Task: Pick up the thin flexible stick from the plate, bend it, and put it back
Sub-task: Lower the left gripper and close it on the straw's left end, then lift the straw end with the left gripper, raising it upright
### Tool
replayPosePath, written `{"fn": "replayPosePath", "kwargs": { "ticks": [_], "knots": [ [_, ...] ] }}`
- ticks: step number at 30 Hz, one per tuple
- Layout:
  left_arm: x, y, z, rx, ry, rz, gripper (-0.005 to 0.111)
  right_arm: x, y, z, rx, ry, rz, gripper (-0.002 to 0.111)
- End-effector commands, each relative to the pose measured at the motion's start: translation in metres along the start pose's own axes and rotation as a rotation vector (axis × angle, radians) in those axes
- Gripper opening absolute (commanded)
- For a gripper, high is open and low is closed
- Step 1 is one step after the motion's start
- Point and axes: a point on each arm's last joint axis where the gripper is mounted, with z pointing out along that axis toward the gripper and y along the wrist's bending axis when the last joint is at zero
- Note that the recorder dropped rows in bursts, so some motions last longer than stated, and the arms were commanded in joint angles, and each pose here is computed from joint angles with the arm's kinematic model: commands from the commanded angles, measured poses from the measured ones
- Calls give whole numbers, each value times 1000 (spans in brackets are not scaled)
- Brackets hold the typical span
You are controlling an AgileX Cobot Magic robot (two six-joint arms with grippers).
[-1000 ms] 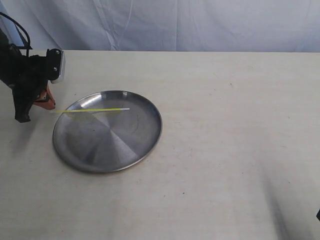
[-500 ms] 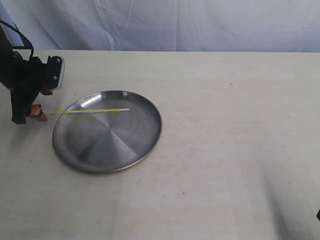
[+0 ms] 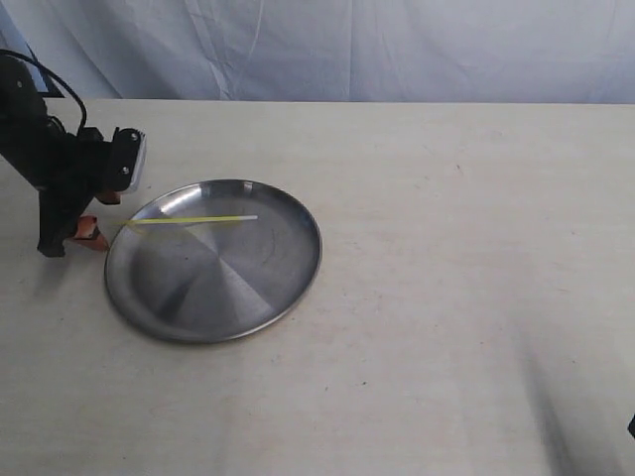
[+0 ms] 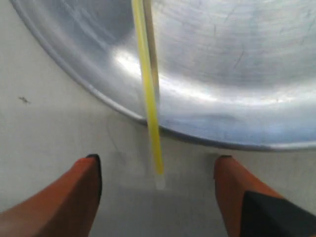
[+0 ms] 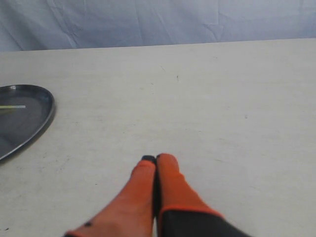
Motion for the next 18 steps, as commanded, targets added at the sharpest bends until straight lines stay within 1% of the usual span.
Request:
{"fn": "replayPosePath", "kwargs": {
  "ticks": [1, 3, 5, 11, 14, 15, 18],
  "knots": [
    [-8, 0, 4, 0, -12, 10, 62, 0, 0, 0, 5, -11, 1, -1],
    [-8, 0, 4, -3, -11, 10, 61, 0, 0, 0, 5, -11, 1, -1],
    [-8, 0, 4, -3, -9, 12, 54, 0, 0, 0, 5, -11, 1, -1],
    [-8, 0, 4, 0, -9, 12, 16, 0, 0, 0, 5, -11, 1, -1],
    [-8, 0, 4, 0, -13, 8, 2, 0, 0, 0, 5, -11, 1, -1],
    [-9, 0, 4, 2, -14, 6, 0, 0, 0, 0, 5, -11, 1, -1],
    [-9, -2, 4, 19, -16, 6, 0, 0, 0, 0, 5, -11, 1, -1]
  ]
}}
